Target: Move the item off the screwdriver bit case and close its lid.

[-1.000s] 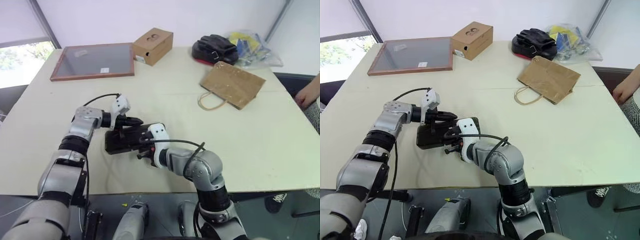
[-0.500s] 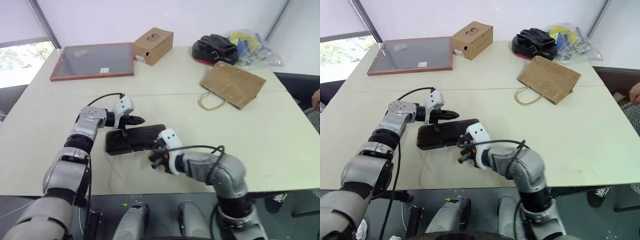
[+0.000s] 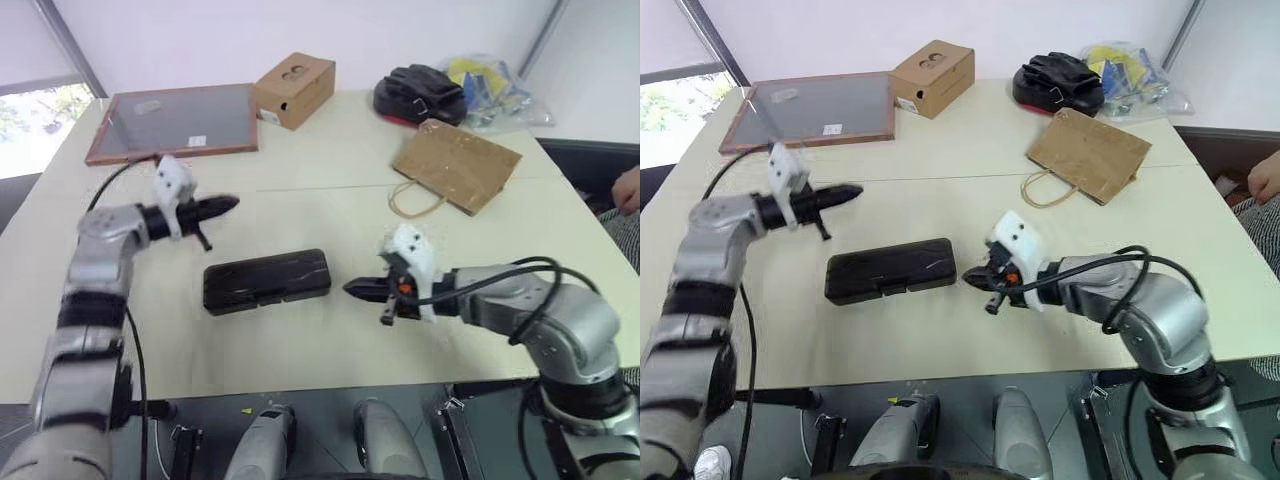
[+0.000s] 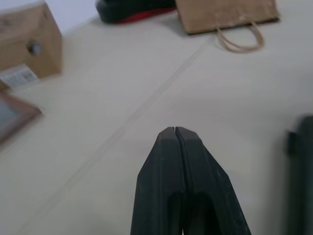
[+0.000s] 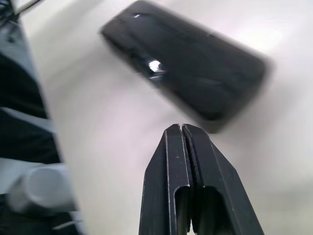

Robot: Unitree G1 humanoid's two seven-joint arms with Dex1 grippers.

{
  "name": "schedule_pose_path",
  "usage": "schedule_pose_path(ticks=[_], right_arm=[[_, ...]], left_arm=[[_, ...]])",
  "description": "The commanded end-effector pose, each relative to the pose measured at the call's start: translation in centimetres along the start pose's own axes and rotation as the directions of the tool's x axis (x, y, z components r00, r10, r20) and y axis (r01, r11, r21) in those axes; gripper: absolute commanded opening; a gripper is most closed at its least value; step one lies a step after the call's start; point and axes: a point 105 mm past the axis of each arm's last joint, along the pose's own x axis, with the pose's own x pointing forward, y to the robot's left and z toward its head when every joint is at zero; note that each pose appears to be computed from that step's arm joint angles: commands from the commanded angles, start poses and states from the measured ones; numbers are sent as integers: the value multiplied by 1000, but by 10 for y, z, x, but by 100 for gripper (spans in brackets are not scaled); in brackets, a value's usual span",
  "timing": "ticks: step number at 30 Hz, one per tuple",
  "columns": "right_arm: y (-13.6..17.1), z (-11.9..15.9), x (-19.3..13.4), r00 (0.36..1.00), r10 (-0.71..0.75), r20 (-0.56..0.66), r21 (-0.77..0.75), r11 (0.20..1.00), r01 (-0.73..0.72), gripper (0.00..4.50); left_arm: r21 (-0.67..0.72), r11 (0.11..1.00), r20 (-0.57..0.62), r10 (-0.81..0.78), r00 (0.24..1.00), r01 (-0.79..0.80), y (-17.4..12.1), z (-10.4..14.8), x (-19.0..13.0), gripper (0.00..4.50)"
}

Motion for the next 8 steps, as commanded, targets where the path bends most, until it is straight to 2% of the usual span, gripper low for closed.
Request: schedule_pose_path(ticks=[1,8], right_arm=[[-5,16,-10,998,-4,63,-85,996,9,3],[-19,21,-22,996,-15,90,-143,989,28,3]], left_arm=[[-37,999,53,16,998,-15,-27,25,-21,0],[-199,970,50,149,988,-136,-82,15,-44,0]])
